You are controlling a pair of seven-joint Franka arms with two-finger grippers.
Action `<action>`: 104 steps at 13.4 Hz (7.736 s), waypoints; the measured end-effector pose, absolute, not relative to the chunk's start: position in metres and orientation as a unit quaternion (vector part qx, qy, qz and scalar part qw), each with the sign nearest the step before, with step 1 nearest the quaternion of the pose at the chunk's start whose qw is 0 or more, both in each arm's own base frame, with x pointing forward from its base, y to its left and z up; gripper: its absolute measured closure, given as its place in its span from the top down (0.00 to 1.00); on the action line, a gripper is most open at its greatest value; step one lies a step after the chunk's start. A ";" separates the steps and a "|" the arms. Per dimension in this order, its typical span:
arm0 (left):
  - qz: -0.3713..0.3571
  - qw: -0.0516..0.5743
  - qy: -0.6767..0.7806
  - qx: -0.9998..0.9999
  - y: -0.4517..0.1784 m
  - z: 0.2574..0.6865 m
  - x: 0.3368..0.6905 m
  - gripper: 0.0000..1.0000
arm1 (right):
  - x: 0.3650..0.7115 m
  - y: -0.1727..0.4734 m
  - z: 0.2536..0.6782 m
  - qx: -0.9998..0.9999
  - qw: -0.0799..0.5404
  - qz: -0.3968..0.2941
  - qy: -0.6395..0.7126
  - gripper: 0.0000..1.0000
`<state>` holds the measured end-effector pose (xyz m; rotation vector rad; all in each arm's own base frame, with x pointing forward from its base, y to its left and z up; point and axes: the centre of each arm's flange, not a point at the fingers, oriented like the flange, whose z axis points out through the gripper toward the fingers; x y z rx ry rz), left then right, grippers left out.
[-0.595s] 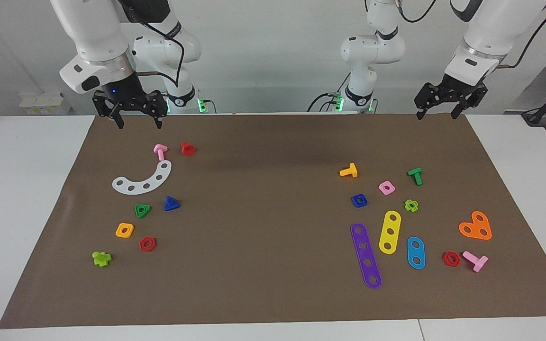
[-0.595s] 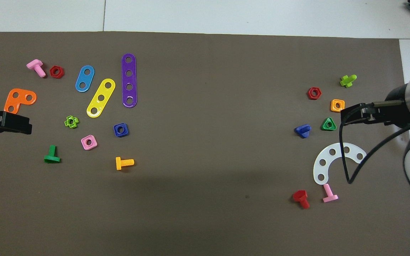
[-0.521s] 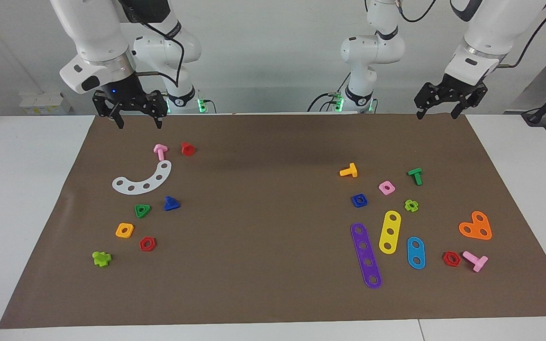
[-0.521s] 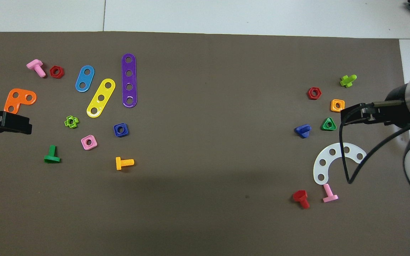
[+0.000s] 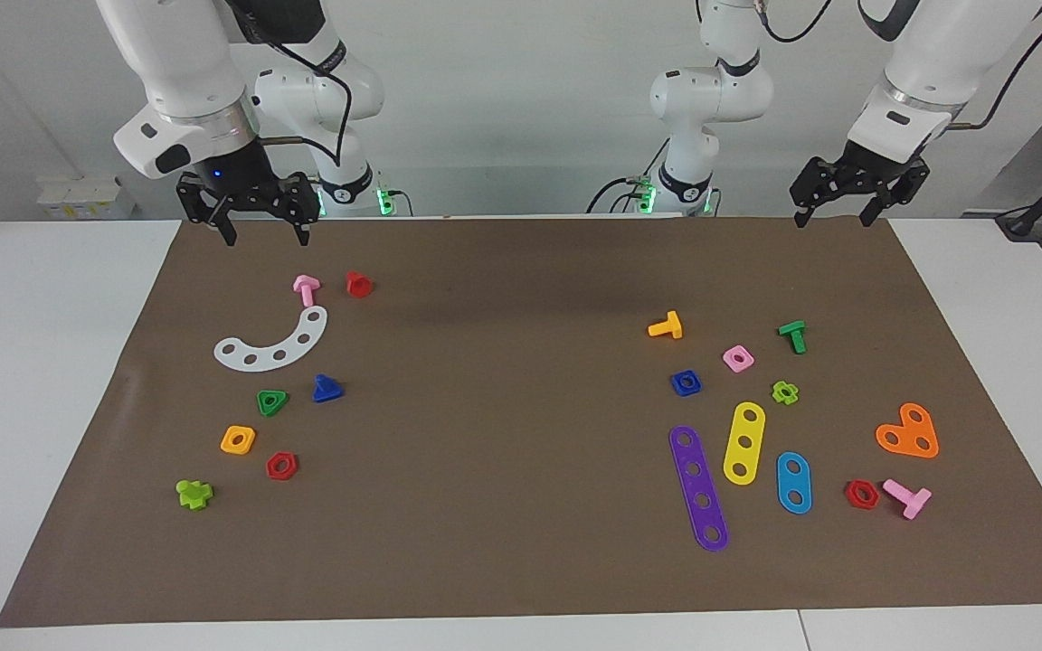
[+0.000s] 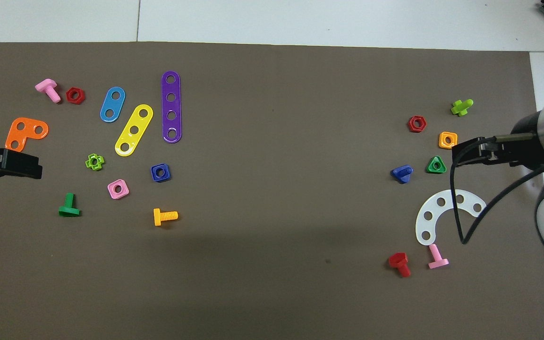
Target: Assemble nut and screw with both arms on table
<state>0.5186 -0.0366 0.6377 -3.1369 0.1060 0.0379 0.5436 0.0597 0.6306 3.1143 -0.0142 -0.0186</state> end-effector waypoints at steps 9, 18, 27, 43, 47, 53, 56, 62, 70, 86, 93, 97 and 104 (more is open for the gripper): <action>0.007 0.002 0.046 -0.999 -0.049 0.603 0.514 1.00 | 0.544 0.061 0.616 1.000 0.015 -0.016 -0.003 0.96; -0.010 -0.028 0.029 -0.999 -0.067 0.512 0.509 0.99 | 0.545 0.063 0.510 1.000 0.011 0.024 0.001 0.94; -0.029 -0.039 -0.101 -0.994 -0.121 0.431 0.532 0.97 | 0.556 0.056 0.429 1.000 0.009 0.011 0.024 0.93; -0.042 -0.043 -0.126 -0.990 -0.150 0.317 0.551 0.87 | 0.552 0.036 0.304 0.999 0.002 0.026 0.048 0.83; -0.031 -0.032 -0.107 -0.993 -0.160 0.300 0.547 0.81 | 0.553 0.037 0.307 0.998 0.001 0.030 0.049 0.74; -0.017 -0.018 -0.097 -0.995 -0.160 0.295 0.543 0.70 | 0.558 0.039 0.316 0.997 0.001 0.051 0.050 0.69; -0.012 -0.016 -0.096 -0.995 -0.159 0.294 0.542 0.59 | 0.559 0.039 0.317 0.997 0.001 0.053 0.050 0.67; 0.008 -0.008 -0.095 -0.995 -0.161 0.304 0.547 0.46 | 0.559 0.039 0.317 0.997 0.001 0.053 0.051 0.44; 0.000 -0.011 -0.092 -0.996 -0.165 0.312 0.551 0.46 | 0.559 0.040 0.317 0.997 0.001 0.053 0.051 0.19; -0.023 -0.024 -0.053 -0.998 -0.259 0.336 0.533 0.46 | 0.529 0.273 0.352 0.995 -0.036 0.058 -0.075 0.19; -0.034 -0.034 -0.062 -0.997 -0.293 0.349 0.527 0.46 | 0.516 0.356 0.340 0.995 -0.049 0.054 -0.075 0.19; -0.040 -0.041 -0.070 -0.996 -0.314 0.355 0.524 0.46 | 0.519 0.357 0.332 0.995 -0.046 0.050 -0.077 0.37; -0.047 -0.052 -0.076 -0.995 -0.356 0.366 0.510 0.46 | 0.549 0.317 0.367 0.990 -0.055 0.073 -0.110 0.97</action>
